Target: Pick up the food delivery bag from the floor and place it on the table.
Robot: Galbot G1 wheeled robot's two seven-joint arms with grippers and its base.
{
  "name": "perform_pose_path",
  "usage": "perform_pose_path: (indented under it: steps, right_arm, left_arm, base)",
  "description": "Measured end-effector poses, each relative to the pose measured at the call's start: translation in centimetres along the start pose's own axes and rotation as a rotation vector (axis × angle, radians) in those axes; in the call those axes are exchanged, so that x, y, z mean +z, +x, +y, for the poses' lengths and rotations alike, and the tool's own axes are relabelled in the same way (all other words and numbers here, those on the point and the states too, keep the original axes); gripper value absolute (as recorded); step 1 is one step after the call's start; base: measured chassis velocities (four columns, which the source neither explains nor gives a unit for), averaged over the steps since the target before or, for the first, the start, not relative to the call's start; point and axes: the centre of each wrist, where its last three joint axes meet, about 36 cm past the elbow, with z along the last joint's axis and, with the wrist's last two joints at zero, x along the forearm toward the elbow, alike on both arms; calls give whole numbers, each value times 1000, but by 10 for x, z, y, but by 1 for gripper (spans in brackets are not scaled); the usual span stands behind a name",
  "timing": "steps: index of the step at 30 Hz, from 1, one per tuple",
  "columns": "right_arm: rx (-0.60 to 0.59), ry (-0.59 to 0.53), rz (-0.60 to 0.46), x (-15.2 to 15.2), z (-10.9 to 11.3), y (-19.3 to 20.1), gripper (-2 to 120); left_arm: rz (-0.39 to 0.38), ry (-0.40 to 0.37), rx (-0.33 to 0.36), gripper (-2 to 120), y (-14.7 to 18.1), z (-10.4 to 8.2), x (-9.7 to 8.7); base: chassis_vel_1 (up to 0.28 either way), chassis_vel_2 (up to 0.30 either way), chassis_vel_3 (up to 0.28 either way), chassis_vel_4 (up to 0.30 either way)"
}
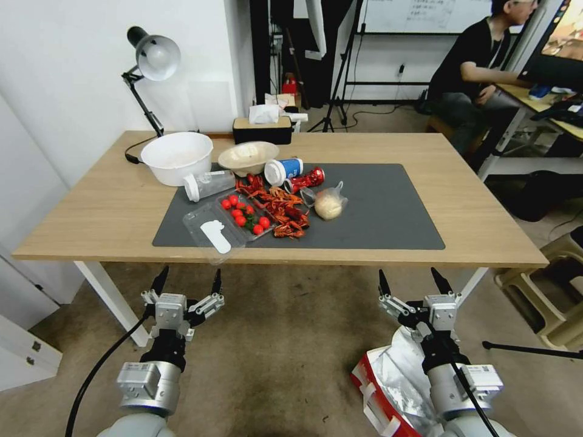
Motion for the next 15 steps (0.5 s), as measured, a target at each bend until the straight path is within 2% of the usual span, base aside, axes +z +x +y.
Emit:
perform_pose_path:
  steps: [3, 6, 9, 10, 15]
  right_arm:
    - [-3, -1, 6, -2, 0, 2, 100]
    - [-49, -32, 103, -29, 8, 24, 100]
    - [-62, -41, 128, -36, 9, 30, 100]
    - [-76, -53, 150, -44, 10, 35, 100]
    - [-84, -62, 161, -49, 10, 38, 100]
  left_arm:
    - [0, 4, -2, 100, 0, -1, -1]
    - [3, 25, -7, 100, 1, -5, -5]
    - [3, 38, -8, 100, 1, -8, -8]
    - [4, 64, -11, 100, 2, -13, -14]
    - [3, 63, 5, 100, 3, -14, -15]
  base:
    - [0, 0, 0, 0]
    - [0, 0, 0, 0]
    - [0, 0, 0, 0]
    - [0, 0, 0, 0]
    - [0, 0, 0, 0]
